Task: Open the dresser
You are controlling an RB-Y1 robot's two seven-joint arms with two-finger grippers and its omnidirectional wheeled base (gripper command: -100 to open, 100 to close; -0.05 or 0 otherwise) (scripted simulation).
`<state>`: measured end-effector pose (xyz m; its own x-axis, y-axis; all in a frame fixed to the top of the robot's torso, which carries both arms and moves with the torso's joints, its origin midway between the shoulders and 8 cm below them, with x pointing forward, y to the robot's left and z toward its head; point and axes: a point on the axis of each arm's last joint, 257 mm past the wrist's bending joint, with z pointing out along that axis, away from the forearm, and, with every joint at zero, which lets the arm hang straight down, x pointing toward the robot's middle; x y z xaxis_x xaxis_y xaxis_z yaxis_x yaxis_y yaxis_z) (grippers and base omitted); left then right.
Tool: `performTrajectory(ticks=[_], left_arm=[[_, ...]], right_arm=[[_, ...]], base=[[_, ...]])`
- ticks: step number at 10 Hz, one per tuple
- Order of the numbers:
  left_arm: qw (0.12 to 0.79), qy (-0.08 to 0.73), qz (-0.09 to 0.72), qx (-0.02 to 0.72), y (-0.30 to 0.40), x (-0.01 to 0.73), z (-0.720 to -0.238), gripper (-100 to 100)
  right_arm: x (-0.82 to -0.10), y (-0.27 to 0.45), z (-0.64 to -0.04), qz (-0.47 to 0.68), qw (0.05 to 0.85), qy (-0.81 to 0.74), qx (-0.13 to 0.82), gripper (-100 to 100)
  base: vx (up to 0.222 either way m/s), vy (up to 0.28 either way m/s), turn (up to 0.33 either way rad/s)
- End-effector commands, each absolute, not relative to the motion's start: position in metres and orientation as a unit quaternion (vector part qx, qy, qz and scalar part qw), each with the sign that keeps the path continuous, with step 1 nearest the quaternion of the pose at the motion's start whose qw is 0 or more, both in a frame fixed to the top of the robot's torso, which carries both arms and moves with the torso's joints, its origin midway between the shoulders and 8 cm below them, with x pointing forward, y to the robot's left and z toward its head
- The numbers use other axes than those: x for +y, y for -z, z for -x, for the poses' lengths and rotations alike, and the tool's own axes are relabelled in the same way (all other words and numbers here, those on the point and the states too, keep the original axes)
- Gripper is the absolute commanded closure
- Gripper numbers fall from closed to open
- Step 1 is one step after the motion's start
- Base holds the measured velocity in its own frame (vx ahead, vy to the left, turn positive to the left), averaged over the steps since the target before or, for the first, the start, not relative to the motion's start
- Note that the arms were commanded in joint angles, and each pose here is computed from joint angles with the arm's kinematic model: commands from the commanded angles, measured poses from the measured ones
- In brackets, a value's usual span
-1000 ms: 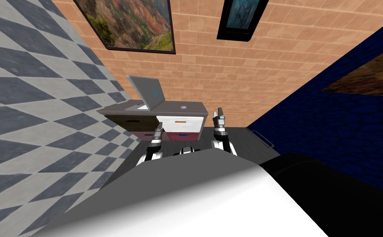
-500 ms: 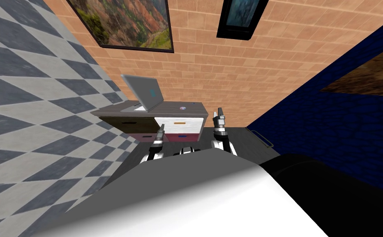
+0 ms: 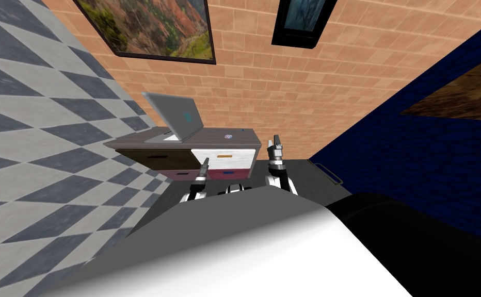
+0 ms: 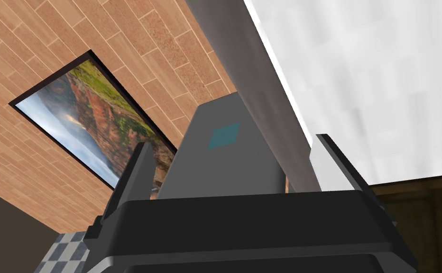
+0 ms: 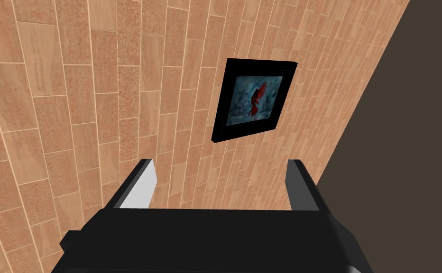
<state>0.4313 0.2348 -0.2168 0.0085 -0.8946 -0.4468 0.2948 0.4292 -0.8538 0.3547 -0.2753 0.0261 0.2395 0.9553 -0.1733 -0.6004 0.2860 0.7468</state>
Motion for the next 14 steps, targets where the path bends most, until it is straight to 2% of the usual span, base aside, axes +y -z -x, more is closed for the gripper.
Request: performTrajectory(ticks=[1, 10, 14], left_arm=[[0.642, 0.449, 0.285, 0.553, 0.243, 0.232, -0.434, -100], [0.601, 0.441, 0.318, 0.586, 0.314, 0.21, -0.437, -100], [0.597, 0.442, 0.324, 0.586, 0.314, 0.204, -0.445, -100]], right_arm=[[-0.275, -0.026, -0.355, -0.279, 0.736, -0.528, 0.318, 0], [-0.275, -0.026, -0.355, -0.279, 0.736, -0.528, 0.318, 0], [-0.275, -0.026, -0.355, -0.279, 0.736, -0.528, 0.318, 0]], base=[[0.072, -0.008, -0.031], [0.059, -0.003, -0.029], [0.042, -0.005, -0.014]])
